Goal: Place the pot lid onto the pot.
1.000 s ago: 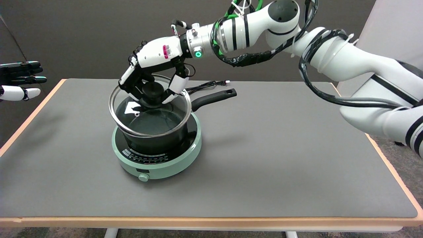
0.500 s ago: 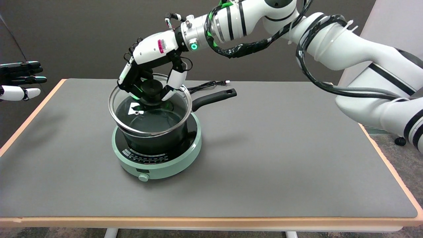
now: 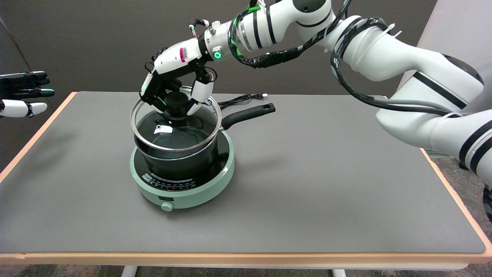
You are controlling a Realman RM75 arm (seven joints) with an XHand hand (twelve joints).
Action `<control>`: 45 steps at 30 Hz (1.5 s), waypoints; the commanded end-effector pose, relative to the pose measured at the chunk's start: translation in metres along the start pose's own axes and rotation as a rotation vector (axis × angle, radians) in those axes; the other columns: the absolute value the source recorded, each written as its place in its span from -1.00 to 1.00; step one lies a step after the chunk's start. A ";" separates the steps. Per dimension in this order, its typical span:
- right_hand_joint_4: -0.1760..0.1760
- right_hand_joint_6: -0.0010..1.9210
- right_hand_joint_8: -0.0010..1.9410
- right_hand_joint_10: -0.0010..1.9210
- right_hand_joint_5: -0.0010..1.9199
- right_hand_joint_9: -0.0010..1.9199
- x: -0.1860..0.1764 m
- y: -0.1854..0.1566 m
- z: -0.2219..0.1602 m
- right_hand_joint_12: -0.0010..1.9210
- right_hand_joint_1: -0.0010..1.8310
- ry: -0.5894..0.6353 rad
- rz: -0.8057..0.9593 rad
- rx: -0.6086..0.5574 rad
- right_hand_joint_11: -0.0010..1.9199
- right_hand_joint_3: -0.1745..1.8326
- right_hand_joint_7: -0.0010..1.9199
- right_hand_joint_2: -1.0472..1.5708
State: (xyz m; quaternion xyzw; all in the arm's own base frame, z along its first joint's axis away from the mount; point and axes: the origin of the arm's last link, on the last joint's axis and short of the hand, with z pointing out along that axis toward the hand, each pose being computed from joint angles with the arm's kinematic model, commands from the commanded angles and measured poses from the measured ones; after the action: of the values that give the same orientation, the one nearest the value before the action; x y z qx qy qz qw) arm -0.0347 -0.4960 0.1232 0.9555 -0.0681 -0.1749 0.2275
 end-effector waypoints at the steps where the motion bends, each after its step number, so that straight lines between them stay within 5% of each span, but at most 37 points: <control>1: 1.00 0.36 0.57 0.88 -0.39 -0.35 -0.012 0.016 0.016 0.92 0.61 -0.023 0.057 -0.079 -0.40 -0.29 -0.28 0.56; 45: 1.00 0.38 0.59 0.90 -0.41 -0.36 -0.024 0.004 0.030 0.93 0.61 -0.041 0.093 -0.017 -0.42 -0.29 -0.29 0.57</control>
State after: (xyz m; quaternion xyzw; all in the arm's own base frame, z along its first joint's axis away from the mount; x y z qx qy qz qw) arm -0.0660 -0.5083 0.1106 0.9447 -0.1137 -0.1827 0.2475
